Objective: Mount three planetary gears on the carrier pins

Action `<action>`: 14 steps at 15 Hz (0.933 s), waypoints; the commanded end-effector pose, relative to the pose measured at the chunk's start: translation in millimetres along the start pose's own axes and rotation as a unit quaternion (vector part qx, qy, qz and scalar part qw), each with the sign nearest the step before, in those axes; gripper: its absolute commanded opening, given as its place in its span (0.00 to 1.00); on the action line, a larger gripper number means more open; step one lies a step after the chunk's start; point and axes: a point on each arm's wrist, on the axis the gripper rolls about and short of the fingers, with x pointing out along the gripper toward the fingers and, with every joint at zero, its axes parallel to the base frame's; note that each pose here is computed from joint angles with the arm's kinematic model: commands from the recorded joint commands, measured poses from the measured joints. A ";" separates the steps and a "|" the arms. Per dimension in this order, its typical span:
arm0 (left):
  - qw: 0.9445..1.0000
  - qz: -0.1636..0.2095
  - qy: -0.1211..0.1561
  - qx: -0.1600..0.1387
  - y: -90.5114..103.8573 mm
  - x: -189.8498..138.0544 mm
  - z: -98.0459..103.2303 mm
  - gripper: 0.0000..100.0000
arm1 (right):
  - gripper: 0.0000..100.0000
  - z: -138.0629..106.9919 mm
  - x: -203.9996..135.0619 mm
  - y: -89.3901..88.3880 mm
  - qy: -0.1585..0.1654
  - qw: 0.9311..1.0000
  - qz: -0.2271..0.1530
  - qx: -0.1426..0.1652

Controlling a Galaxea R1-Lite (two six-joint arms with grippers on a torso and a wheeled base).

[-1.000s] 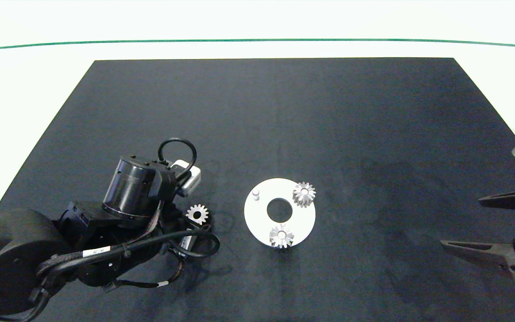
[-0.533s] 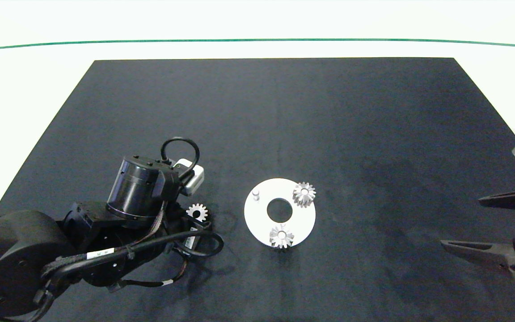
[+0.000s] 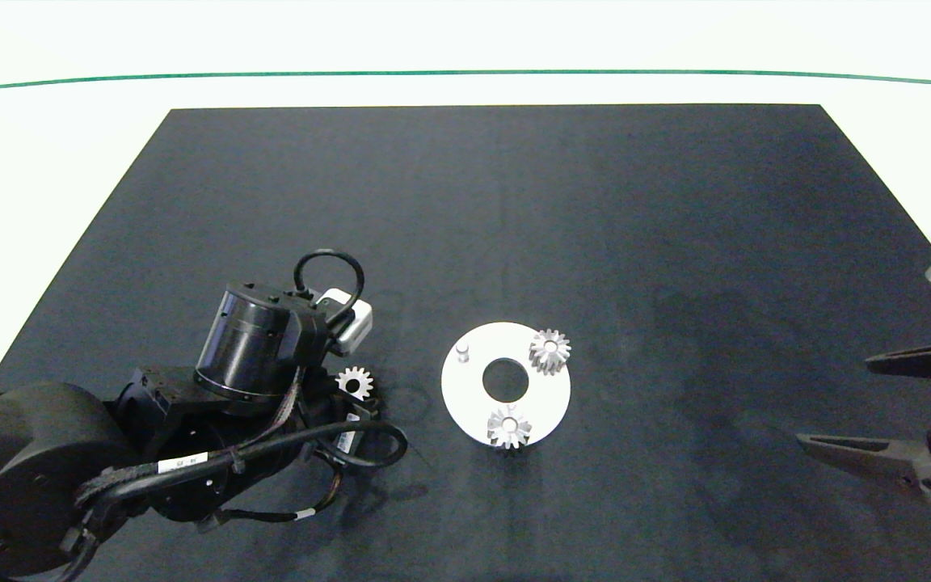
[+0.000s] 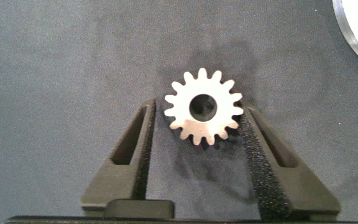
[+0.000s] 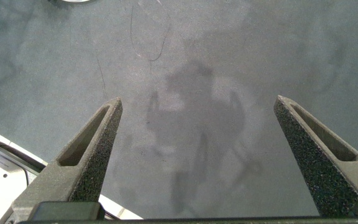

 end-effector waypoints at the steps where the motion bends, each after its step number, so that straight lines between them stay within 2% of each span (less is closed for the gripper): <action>1: 1.000 0.001 -0.001 0.000 0.2 -0.4 0.3 0.44 | 1.00 -0.2 0.5 0.1 0.002 1.000 0.001 -0.001; 14: 1.000 0.001 -0.003 0.000 0.1 -1.4 0.7 0.17 | 1.00 -0.2 0.5 0.1 0.002 1.000 0.001 -0.001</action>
